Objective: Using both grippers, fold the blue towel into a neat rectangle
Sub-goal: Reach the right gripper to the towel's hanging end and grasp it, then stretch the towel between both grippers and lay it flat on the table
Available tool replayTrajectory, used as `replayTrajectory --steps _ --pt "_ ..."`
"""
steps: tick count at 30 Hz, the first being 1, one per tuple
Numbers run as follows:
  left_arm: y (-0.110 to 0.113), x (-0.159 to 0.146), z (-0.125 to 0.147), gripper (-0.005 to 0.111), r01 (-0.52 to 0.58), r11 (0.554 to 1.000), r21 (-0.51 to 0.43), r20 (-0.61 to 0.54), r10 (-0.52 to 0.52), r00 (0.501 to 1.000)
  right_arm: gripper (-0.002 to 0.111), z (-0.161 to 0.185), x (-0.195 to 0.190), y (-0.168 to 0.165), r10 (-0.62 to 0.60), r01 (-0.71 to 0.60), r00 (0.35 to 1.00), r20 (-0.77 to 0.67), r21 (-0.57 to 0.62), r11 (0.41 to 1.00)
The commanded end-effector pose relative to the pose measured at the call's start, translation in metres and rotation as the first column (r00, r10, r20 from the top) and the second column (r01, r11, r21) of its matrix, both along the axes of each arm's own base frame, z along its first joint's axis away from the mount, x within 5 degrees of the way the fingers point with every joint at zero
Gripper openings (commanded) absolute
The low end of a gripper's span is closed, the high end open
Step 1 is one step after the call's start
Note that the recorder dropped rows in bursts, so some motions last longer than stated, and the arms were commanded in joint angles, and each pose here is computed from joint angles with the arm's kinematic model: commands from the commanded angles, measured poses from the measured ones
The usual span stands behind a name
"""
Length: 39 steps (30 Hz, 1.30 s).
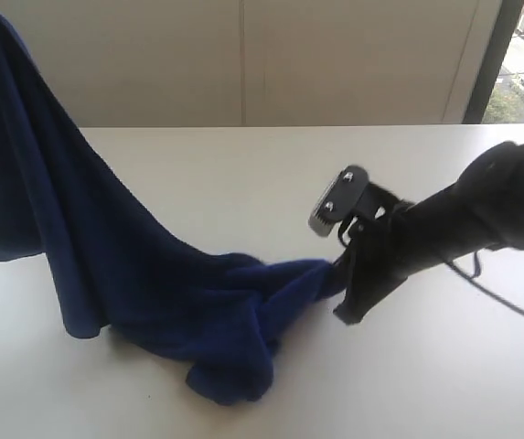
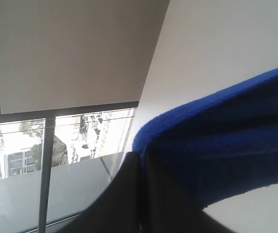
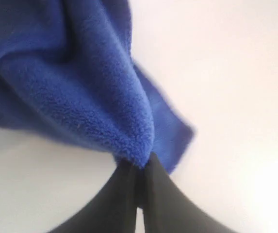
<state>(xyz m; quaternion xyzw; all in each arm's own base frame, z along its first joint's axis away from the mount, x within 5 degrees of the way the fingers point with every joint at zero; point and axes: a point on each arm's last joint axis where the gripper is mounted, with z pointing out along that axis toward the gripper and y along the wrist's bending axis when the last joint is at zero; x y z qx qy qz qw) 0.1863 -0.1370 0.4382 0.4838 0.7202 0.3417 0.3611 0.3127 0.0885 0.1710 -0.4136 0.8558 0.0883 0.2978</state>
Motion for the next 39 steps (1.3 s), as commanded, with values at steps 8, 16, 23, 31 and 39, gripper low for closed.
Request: replayTrajectory --steps 8,16,23,31,39 --pt "0.018 -0.002 0.014 0.0 -0.177 0.984 0.008 0.144 0.174 0.974 0.0 0.175 -0.063 -0.041 -0.289 0.313 0.867 0.406 0.009 0.95" --pt "0.041 -0.021 0.024 0.0 -0.189 0.962 -0.195 0.101 0.212 0.972 0.0 0.23 -0.131 -0.067 -0.369 0.431 0.847 0.383 -0.086 0.898" --pt "0.057 -0.064 0.022 0.0 -0.107 0.874 -0.473 -0.158 0.035 0.987 0.0 0.231 -0.173 -0.076 -0.392 0.439 0.885 0.252 -0.168 0.883" --pt "0.083 -0.087 0.024 0.0 -0.131 0.794 -0.594 -0.156 0.046 0.987 0.0 0.225 -0.17 -0.076 -0.401 0.435 0.897 0.187 -0.205 0.877" --pt "0.065 -0.062 -0.033 0.0 -0.278 0.867 -0.414 -0.199 0.212 0.957 0.0 0.198 -0.118 -0.066 -0.398 0.408 0.913 0.094 -0.265 0.874"
